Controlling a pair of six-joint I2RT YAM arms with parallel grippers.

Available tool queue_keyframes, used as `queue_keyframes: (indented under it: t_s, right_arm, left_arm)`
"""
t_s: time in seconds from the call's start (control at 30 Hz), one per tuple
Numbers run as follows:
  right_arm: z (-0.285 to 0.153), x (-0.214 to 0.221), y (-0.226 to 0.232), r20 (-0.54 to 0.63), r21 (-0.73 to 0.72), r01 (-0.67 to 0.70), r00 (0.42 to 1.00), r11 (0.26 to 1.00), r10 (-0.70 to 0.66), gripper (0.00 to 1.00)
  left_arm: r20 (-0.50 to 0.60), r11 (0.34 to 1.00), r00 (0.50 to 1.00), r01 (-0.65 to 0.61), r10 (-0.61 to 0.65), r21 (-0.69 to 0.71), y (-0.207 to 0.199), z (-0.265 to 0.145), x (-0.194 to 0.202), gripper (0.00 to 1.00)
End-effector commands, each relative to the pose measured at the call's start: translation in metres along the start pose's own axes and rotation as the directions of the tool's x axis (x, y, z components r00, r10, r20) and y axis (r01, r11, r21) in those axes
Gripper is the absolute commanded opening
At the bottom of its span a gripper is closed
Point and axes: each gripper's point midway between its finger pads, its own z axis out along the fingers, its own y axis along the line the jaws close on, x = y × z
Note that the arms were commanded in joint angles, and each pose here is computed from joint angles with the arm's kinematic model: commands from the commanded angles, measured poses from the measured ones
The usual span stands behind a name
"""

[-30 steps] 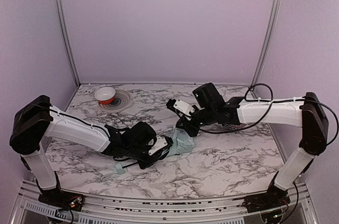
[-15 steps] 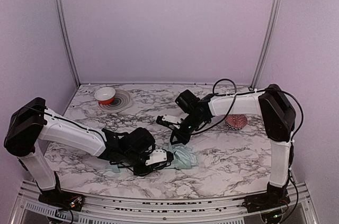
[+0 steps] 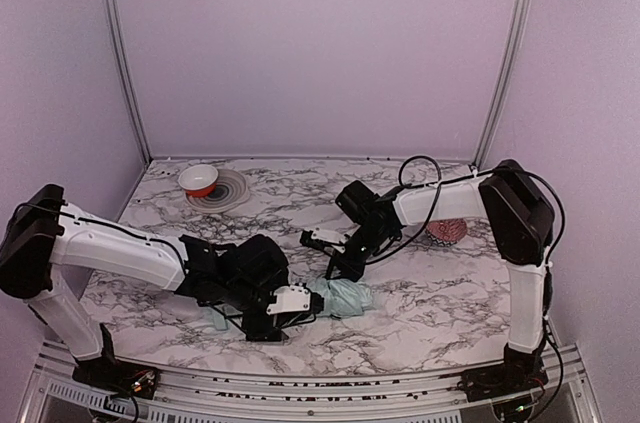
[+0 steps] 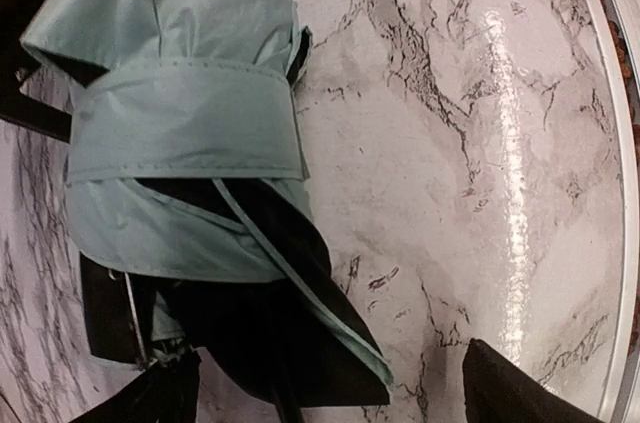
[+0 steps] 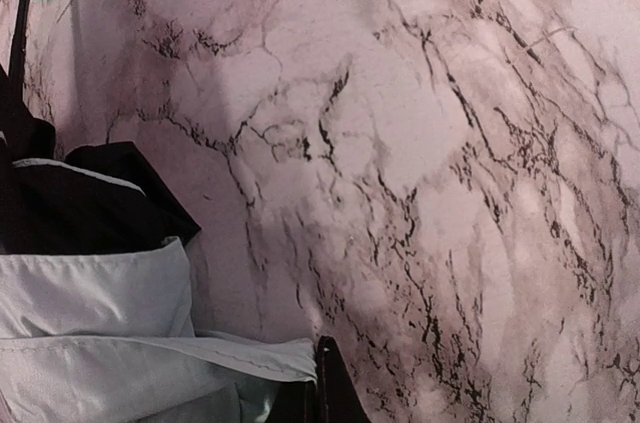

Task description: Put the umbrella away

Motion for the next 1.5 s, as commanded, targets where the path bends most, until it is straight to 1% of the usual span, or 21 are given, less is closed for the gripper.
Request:
queue_keyframes:
  t_s: [0.0, 0.07, 0.13, 0.2, 0.23, 0.33, 0.57, 0.67, 0.73, 1.03, 1.07, 1.1, 1.17, 1.23, 1.27, 1.37, 1.43, 1.47]
  right_arm:
    - [0.011, 0.007, 0.001, -0.020, -0.021, 0.010, 1.000, 1.000, -0.010, 0.00]
    - [0.012, 0.006, 0.000, -0.021, -0.020, 0.009, 1.000, 1.000, -0.010, 0.00]
    - [0.013, 0.006, 0.001, -0.021, -0.026, 0.008, 1.000, 1.000, -0.009, 0.00]
    - [0.014, 0.006, 0.001, -0.019, -0.034, 0.004, 1.000, 0.999, -0.005, 0.00]
    - [0.014, 0.006, 0.002, -0.018, -0.042, 0.002, 1.000, 0.999, -0.003, 0.00]
    - [0.015, 0.005, 0.005, -0.016, -0.058, -0.004, 1.000, 0.998, 0.003, 0.00]
    - [0.017, 0.008, 0.008, -0.021, -0.078, -0.010, 1.000, 0.997, 0.009, 0.00]
    - [0.017, 0.007, 0.010, -0.020, -0.090, -0.013, 1.000, 0.996, 0.011, 0.00]
    - [0.016, 0.006, 0.010, -0.015, -0.094, -0.014, 1.000, 0.995, 0.012, 0.00]
    - [0.010, -0.004, 0.007, 0.008, -0.104, -0.028, 1.000, 0.994, 0.029, 0.00]
    - [0.008, -0.005, 0.007, 0.012, -0.104, -0.027, 1.000, 0.994, 0.028, 0.00]
    - [0.007, -0.006, 0.007, 0.013, -0.103, -0.027, 1.000, 0.994, 0.028, 0.00]
    - [0.006, -0.006, 0.006, 0.016, -0.101, -0.026, 0.999, 0.995, 0.028, 0.00]
    - [0.003, -0.006, 0.005, 0.019, -0.096, -0.030, 0.999, 0.995, 0.031, 0.00]
    - [0.001, -0.007, 0.004, 0.021, -0.089, -0.031, 0.999, 0.996, 0.033, 0.01]
    - [-0.008, -0.010, -0.001, 0.038, -0.064, -0.038, 0.998, 0.997, 0.040, 0.13]
    - [-0.016, -0.012, -0.007, 0.051, -0.042, -0.046, 0.998, 0.998, 0.048, 0.24]
    - [-0.022, -0.015, -0.009, 0.064, -0.031, -0.046, 0.997, 0.998, 0.048, 0.29]
  left_arm:
    - [0.008, 0.999, 0.999, -0.051, 0.051, -0.008, 0.011, -0.033, -0.020, 0.99]
    - [0.034, 0.997, 0.997, -0.068, 0.068, -0.023, 0.017, -0.045, -0.034, 0.99]
    - [0.087, 0.994, 0.991, -0.103, 0.106, -0.033, 0.021, -0.055, -0.050, 0.99]
    - [0.141, 0.990, 0.980, -0.137, 0.141, -0.041, 0.023, -0.052, -0.064, 0.99]
    - [0.141, 0.987, 0.977, -0.158, 0.161, -0.038, 0.023, -0.043, -0.063, 0.99]
    - [0.101, 0.977, 0.972, -0.209, 0.211, -0.031, 0.025, -0.013, -0.059, 0.99]
    - [0.089, 0.978, 0.976, -0.191, 0.198, -0.082, 0.050, 0.022, -0.055, 0.99]
    - [0.095, 0.979, 0.975, -0.197, 0.202, -0.059, 0.044, 0.032, -0.050, 0.99]
    - [0.086, 0.980, 0.977, -0.195, 0.197, -0.040, 0.039, 0.039, -0.042, 0.96]
    - [-0.023, 0.982, 0.983, -0.178, 0.180, 0.063, 0.018, 0.064, -0.008, 0.81]
    - [-0.037, 0.982, 0.984, -0.173, 0.176, 0.073, 0.017, 0.067, -0.004, 0.78]
    - [-0.053, 0.982, 0.983, -0.168, 0.173, 0.084, 0.015, 0.070, -0.001, 0.72]
    - [-0.088, 0.979, 0.980, -0.166, 0.176, 0.116, 0.010, 0.073, 0.007, 0.64]
    - [-0.100, 0.972, 0.978, -0.165, 0.184, 0.170, 0.002, 0.074, 0.013, 0.60]
    - [-0.083, 0.964, 0.980, -0.162, 0.183, 0.210, -0.004, 0.072, 0.013, 0.56]
    - [-0.073, 0.954, 0.984, -0.140, 0.164, 0.266, -0.012, 0.070, 0.015, 0.35]
    - [-0.094, 0.950, 0.982, -0.129, 0.162, 0.284, -0.013, 0.070, 0.018, 0.27]
    - [-0.102, 0.949, 0.982, -0.124, 0.159, 0.288, -0.012, 0.070, 0.019, 0.22]
